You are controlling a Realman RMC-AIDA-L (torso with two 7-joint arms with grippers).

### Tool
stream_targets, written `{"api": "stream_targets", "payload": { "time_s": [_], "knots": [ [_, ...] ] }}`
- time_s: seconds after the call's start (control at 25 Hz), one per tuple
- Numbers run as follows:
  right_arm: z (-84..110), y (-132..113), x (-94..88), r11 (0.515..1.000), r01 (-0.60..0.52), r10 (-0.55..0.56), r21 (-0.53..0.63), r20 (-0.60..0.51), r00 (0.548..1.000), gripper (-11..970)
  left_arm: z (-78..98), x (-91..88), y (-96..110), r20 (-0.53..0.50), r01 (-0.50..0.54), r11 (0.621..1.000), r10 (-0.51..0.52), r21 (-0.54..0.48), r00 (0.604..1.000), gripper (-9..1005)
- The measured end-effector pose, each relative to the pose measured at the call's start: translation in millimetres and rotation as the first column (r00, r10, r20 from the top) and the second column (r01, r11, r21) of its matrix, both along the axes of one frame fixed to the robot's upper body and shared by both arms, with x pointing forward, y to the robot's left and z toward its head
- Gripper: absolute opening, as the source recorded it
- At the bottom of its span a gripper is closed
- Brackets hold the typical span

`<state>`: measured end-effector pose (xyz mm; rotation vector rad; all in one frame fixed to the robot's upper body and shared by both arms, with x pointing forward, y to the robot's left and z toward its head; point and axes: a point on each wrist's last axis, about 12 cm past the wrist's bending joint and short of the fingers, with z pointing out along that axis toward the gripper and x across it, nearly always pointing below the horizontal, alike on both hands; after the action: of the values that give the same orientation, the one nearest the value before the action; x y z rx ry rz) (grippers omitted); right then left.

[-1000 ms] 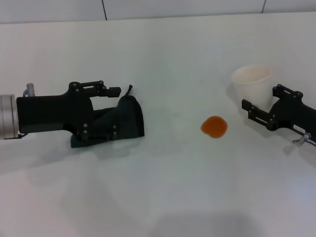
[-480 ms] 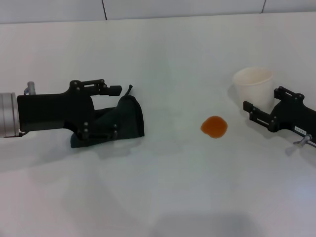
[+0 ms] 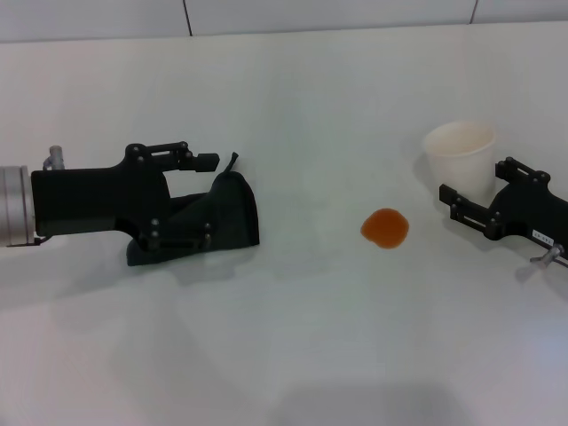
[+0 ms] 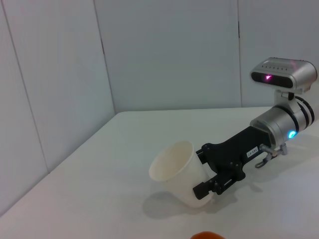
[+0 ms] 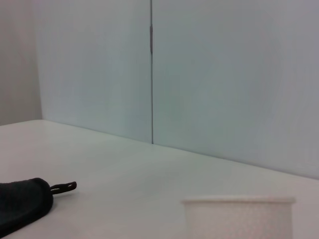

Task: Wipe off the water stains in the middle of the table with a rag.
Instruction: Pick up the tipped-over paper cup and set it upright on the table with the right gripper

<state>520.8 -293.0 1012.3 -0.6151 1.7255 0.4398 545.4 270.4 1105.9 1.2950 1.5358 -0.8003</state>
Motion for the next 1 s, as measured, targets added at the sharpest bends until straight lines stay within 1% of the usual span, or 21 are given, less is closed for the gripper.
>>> {"api": "stream_targets", "payload": {
  "time_s": [0.56,0.8,1.0],
  "knots": [
    [-4.8,-3.2,-6.5,1.0,0.014,-0.014,0.004,-0.024,1.0,745,0.0,0.0,0.0,-0.002,-0.001,1.0,0.001,0.0,1.0,678],
    [-6.4,-4.4,-8.7,1.0,0.022,-0.022,0.007,-0.03,0.999,875,0.2,0.3,-0.2,-0.005,-0.001,1.0,0.001,0.0,1.0,676],
    [-5.5,-7.6,-11.4,1.0,0.025,-0.025,0.013,-0.022,0.999,868,0.2,-0.3,0.9,-0.008,-0.005,1.0,0.005,0.001,1.0,674]
  ]
}}
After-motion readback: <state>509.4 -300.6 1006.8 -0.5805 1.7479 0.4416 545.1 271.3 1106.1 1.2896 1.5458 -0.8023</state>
